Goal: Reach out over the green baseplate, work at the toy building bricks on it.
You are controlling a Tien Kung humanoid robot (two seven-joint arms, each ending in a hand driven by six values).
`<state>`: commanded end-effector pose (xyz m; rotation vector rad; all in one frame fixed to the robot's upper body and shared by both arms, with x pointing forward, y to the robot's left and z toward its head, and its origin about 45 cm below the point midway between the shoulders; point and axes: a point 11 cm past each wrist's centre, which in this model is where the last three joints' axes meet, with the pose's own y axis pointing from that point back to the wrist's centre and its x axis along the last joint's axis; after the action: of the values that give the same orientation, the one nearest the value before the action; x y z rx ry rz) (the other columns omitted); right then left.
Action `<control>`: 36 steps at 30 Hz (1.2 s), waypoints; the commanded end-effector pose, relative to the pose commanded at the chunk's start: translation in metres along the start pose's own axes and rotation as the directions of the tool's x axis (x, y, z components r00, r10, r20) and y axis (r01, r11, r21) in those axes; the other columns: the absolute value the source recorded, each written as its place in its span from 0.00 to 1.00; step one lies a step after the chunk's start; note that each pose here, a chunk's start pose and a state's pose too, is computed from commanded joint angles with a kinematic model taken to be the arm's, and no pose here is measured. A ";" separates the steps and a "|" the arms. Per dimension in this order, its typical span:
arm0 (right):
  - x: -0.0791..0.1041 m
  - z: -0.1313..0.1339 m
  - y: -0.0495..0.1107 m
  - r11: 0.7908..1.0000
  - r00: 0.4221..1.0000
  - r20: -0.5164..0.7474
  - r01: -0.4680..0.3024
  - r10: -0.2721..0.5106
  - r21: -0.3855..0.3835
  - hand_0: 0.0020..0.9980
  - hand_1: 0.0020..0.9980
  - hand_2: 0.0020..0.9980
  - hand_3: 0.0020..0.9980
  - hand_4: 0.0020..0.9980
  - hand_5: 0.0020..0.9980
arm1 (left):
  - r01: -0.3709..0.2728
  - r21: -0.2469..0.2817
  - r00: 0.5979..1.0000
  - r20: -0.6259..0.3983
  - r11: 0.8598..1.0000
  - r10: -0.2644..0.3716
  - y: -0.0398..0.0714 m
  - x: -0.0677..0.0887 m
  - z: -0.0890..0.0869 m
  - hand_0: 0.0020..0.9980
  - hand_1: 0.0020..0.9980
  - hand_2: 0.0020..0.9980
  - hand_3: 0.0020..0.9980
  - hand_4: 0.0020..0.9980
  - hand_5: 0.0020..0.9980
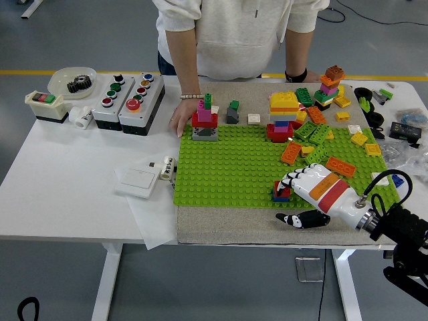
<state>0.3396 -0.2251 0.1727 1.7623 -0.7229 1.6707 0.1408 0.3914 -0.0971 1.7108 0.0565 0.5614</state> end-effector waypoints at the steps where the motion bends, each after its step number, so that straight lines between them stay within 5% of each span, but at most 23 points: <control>1: -0.001 0.000 0.000 1.000 1.000 0.001 0.002 -0.002 0.001 0.34 0.50 0.59 0.55 0.80 0.51 | 0.000 0.000 1.000 0.000 1.000 0.000 0.000 0.000 0.000 0.66 0.65 0.68 0.61 0.66 0.66; 23: 0.000 0.000 0.001 1.000 1.000 0.006 -0.002 0.002 -0.002 0.34 0.50 0.59 0.55 0.80 0.51 | 0.007 0.001 1.000 0.005 1.000 -0.007 0.000 -0.003 -0.001 0.66 0.65 0.68 0.61 0.66 0.66; 36: 0.032 0.007 0.001 0.992 0.990 0.056 -0.126 0.127 -0.016 0.35 0.50 0.59 0.55 0.79 0.51 | 0.003 0.004 1.000 0.003 1.000 -0.003 0.000 -0.001 -0.002 0.65 0.65 0.68 0.61 0.66 0.66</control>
<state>0.3457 -0.2302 0.2040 1.7952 -0.8852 1.7002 0.1389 0.3929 -0.0973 1.7155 0.0580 0.5570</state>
